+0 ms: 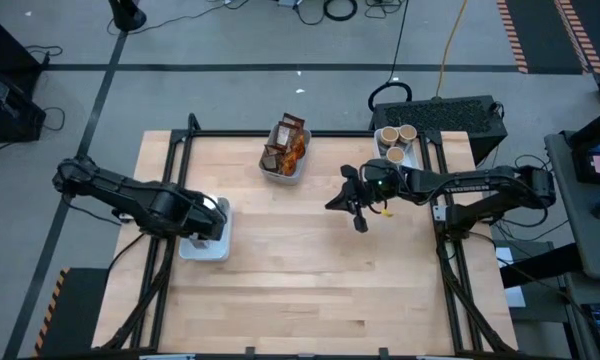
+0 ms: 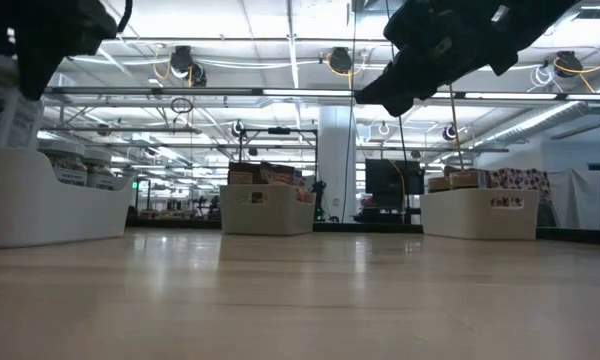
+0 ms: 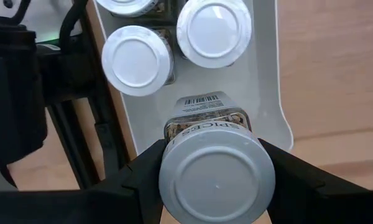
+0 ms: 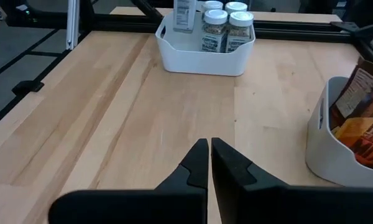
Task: Sort spices by type
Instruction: Put the white spice bottle into the bottom white bin
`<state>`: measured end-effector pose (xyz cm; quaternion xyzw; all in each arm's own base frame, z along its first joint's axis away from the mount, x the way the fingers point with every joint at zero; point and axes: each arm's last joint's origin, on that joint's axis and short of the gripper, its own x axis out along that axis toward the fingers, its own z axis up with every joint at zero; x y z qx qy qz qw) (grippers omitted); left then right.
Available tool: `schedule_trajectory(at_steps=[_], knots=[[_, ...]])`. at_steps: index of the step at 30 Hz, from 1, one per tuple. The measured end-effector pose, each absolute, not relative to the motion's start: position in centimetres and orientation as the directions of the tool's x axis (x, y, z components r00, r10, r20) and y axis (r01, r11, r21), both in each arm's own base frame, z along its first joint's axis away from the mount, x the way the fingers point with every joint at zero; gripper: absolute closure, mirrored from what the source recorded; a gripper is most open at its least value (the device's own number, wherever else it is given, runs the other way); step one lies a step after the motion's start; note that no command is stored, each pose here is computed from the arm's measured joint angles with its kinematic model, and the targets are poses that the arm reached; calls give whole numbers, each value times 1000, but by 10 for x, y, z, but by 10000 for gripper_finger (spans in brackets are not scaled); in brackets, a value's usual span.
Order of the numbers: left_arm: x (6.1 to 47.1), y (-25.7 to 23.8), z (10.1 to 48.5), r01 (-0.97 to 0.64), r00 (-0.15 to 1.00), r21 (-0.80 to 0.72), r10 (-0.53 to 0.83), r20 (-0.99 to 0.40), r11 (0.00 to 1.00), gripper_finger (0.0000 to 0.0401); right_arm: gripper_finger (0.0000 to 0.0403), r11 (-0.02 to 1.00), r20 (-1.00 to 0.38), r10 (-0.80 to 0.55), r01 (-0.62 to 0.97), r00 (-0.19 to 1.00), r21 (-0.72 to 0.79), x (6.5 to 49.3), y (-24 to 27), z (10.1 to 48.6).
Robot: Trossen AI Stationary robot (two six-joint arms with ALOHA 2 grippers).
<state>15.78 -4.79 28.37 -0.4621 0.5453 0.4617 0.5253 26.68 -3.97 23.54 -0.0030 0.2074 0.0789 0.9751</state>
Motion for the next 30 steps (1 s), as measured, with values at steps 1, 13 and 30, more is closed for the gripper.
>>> schedule_trajectory(at_steps=[1, 13, 30], knots=[[158, -48, 281, -989, -23, 21, -18, -1000, 147, 192, 403, 988, -405, 149, -152, 902, 26, 267, -40, 235], [166, -47, 240, -986, 49, -45, 17, -999, 159, 192, 403, 988, -405, 148, -149, 902, 30, 267, -41, 235], [160, -44, 217, -978, 13, 3, 75, -997, 209, 192, 403, 989, -405, 148, -138, 902, 54, 267, -41, 236]])
